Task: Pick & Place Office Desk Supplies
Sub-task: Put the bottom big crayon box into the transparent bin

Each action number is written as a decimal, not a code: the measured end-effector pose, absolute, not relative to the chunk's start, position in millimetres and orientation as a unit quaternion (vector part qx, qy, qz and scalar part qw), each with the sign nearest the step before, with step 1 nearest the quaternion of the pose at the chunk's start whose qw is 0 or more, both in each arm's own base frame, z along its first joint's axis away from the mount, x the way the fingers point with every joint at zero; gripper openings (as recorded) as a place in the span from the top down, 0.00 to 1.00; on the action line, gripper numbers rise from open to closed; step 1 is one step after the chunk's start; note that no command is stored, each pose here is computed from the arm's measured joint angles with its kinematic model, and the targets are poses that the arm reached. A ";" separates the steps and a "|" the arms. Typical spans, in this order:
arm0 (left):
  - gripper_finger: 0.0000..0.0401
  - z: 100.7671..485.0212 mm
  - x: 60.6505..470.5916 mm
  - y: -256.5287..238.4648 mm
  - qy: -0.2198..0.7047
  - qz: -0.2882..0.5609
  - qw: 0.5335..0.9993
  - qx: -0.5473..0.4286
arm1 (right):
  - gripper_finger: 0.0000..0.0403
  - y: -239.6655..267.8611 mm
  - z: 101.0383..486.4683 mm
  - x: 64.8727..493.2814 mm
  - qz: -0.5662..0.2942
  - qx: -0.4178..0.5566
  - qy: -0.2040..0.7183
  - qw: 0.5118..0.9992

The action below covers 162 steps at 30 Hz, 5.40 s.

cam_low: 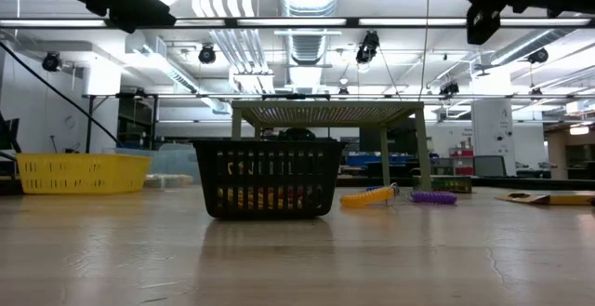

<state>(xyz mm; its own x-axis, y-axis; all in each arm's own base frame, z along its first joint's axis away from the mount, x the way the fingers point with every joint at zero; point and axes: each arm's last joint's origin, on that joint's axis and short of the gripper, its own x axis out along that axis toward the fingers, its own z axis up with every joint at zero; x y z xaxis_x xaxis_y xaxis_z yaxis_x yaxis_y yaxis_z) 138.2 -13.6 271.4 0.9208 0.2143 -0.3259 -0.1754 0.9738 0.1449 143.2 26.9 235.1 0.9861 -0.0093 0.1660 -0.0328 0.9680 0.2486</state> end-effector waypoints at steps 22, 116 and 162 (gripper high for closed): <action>0.52 272.9 138.8 -13.7 0.164 0.100 0.980 0.055 | 0.88 15.2 251.8 143.7 -0.222 0.184 -0.039 0.957; 0.52 271.5 138.2 -13.6 0.161 0.116 0.979 -0.042 | 0.92 78.0 121.3 210.5 -0.322 0.406 0.489 0.702; 0.52 269.4 137.5 -13.5 0.172 0.118 0.977 -0.042 | 0.92 198.3 128.7 394.0 -0.098 0.277 0.512 0.807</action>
